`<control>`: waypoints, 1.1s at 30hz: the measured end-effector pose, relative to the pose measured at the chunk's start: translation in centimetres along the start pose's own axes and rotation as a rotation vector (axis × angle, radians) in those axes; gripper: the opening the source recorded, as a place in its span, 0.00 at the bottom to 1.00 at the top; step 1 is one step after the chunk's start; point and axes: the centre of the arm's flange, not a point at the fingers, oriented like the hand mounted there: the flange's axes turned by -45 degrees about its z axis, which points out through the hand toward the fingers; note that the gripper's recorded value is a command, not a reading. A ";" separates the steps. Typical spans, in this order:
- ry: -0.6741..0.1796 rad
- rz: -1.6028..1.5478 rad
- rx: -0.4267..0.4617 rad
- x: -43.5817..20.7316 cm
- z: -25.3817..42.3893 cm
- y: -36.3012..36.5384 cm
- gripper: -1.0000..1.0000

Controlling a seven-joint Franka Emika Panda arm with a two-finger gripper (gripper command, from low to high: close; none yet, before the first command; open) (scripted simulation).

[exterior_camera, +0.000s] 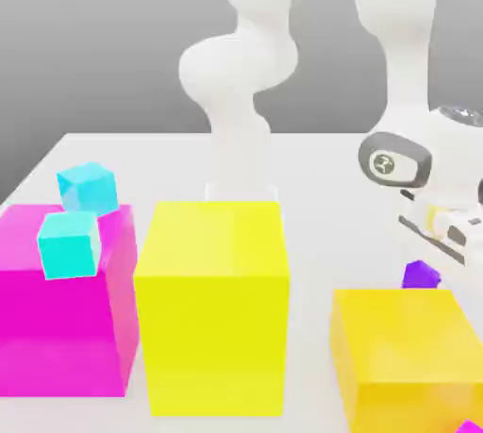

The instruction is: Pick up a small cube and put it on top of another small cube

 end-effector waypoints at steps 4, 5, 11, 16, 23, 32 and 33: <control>-0.001 0.021 -0.002 -1.0 -3.9 0.6 0.00; -0.002 0.063 -0.004 -3.0 -5.0 1.7 0.00; -0.014 0.244 -0.020 -14.1 -12.3 6.0 0.00; -0.024 0.425 -0.025 -25.7 -18.4 5.5 0.00; -0.023 0.704 -0.016 -41.0 -25.8 -2.8 0.00; 0.002 0.951 0.003 -50.1 -25.6 -15.6 0.00; 0.003 0.952 0.003 -50.0 -24.5 -15.7 1.00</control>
